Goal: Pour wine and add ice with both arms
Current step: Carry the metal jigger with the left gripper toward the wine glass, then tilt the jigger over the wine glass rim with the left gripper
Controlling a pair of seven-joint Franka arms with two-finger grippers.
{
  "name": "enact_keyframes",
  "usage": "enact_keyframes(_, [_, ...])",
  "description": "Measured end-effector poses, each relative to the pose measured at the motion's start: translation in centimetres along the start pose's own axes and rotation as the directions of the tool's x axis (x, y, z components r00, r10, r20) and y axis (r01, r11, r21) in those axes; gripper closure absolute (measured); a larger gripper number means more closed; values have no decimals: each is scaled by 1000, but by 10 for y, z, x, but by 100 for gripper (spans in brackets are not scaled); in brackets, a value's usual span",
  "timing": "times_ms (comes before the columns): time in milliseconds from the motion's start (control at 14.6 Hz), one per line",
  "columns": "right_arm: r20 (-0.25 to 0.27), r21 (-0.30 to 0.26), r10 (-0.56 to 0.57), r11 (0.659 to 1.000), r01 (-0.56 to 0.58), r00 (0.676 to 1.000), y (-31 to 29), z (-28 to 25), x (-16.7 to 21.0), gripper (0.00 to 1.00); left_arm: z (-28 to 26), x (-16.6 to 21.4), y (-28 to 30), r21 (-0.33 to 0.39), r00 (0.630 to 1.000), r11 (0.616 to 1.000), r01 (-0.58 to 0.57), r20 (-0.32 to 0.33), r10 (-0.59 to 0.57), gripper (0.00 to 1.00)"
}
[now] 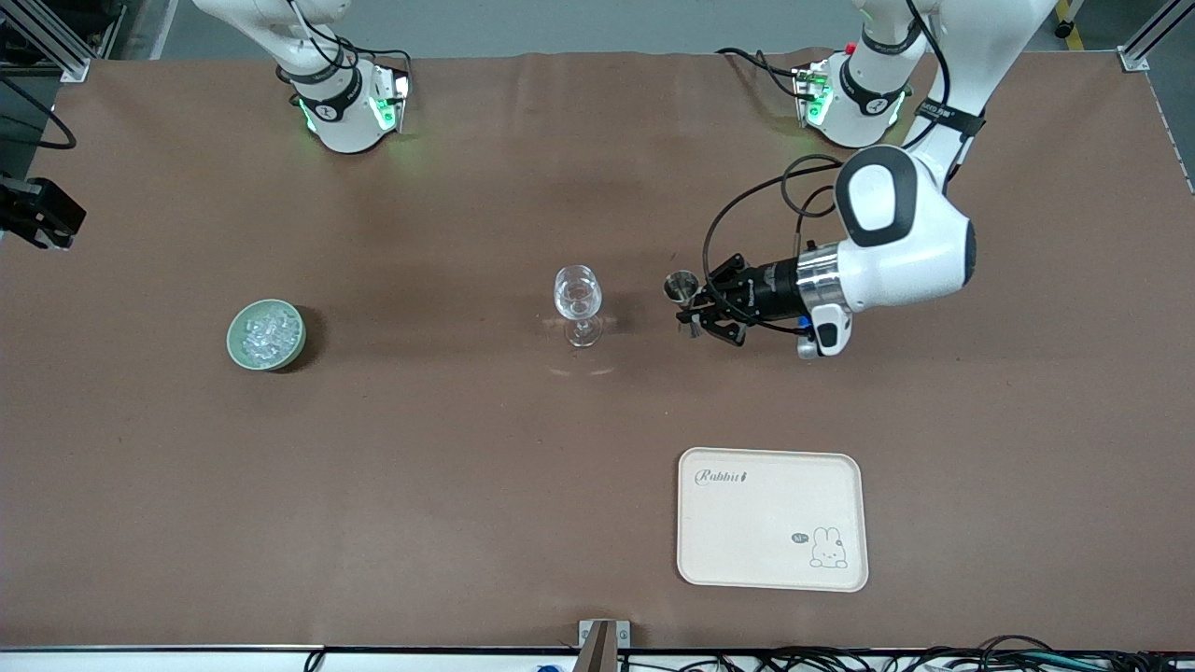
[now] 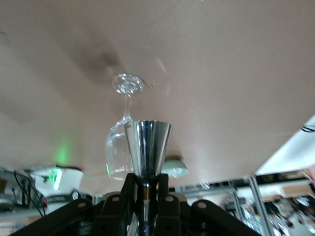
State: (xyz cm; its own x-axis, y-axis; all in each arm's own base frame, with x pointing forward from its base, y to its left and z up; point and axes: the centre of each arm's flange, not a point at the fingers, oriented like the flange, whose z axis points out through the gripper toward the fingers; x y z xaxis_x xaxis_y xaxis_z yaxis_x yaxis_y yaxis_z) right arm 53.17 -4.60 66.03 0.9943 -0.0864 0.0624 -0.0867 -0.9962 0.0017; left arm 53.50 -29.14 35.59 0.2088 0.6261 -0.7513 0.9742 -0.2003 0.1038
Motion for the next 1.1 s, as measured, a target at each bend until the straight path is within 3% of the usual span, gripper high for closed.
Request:
enact_keyframes(205, [0,0,-1,1000,1,1000,-1,0,0,74,22,-22,4,11,997,1000,-1,-83,2,79])
enact_keyframes(753, [-2,1,-7,1000,7,1000,-4,0,0,74,77,-55,10,12,980,1000,-8,-200,10,79])
enact_keyframes(1096, [-2,1,-7,1000,7,1000,-4,0,0,74,97,-77,7,-5,948,1000,-20,-317,17,79])
